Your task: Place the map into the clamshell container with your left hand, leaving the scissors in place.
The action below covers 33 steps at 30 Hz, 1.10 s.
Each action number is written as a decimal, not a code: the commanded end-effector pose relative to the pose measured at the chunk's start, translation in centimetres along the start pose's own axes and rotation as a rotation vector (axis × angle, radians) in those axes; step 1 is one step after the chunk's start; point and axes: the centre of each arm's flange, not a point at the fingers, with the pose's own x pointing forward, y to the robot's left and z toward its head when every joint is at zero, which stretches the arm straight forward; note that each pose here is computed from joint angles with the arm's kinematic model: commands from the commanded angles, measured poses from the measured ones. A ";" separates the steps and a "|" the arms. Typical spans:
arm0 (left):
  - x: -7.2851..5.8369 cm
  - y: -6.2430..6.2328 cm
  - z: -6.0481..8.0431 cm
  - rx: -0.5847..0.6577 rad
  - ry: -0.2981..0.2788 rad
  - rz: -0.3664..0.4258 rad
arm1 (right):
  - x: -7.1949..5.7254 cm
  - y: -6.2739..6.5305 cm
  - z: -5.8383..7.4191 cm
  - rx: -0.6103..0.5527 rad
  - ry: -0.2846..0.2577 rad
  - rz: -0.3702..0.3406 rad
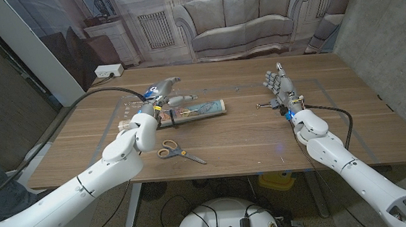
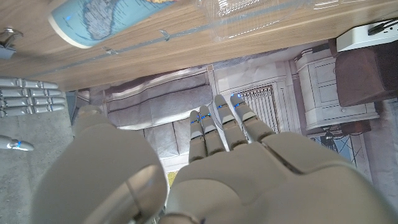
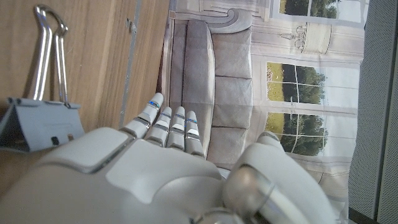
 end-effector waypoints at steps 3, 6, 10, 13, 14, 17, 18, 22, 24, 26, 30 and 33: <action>0.2 -0.2 0.5 0.061 -0.004 -0.027 | -0.2 0.2 0.2 0.001 0.002 -0.011; 0.3 -0.3 0.5 0.072 -0.003 -0.029 | -0.2 0.2 0.3 0.000 0.000 -0.013; 0.5 -0.3 0.5 0.072 -0.004 -0.043 | -0.1 0.2 0.3 0.009 -0.004 -0.018; 0.7 -0.5 0.6 0.082 -0.001 -0.053 | 0.0 0.2 0.3 0.009 -0.006 -0.015; 0.7 -0.5 0.7 0.087 0.000 -0.054 | 0.0 0.2 0.3 0.008 -0.008 -0.012; 0.8 -0.7 0.8 0.101 0.006 -0.063 | 0.1 0.1 0.3 0.018 -0.008 -0.018; 0.9 -0.8 0.8 0.105 0.008 -0.066 | 0.1 0.1 0.2 0.022 -0.007 -0.021; 0.9 -0.9 0.9 0.127 0.017 -0.076 | 0.1 -0.1 0.1 0.029 -0.009 -0.024; 1.0 -0.9 1.0 0.137 0.021 -0.081 | 0.2 -0.1 0.1 0.029 -0.010 -0.023; 1.1 -0.9 1.0 0.146 0.025 -0.087 | 0.3 0.0 0.1 0.035 -0.011 -0.025; 1.3 -0.9 1.2 0.158 0.029 -0.113 | 0.4 0.0 0.0 0.031 -0.011 -0.019; 1.5 -0.9 1.4 0.167 0.035 -0.134 | 0.5 0.1 0.0 0.039 -0.010 -0.023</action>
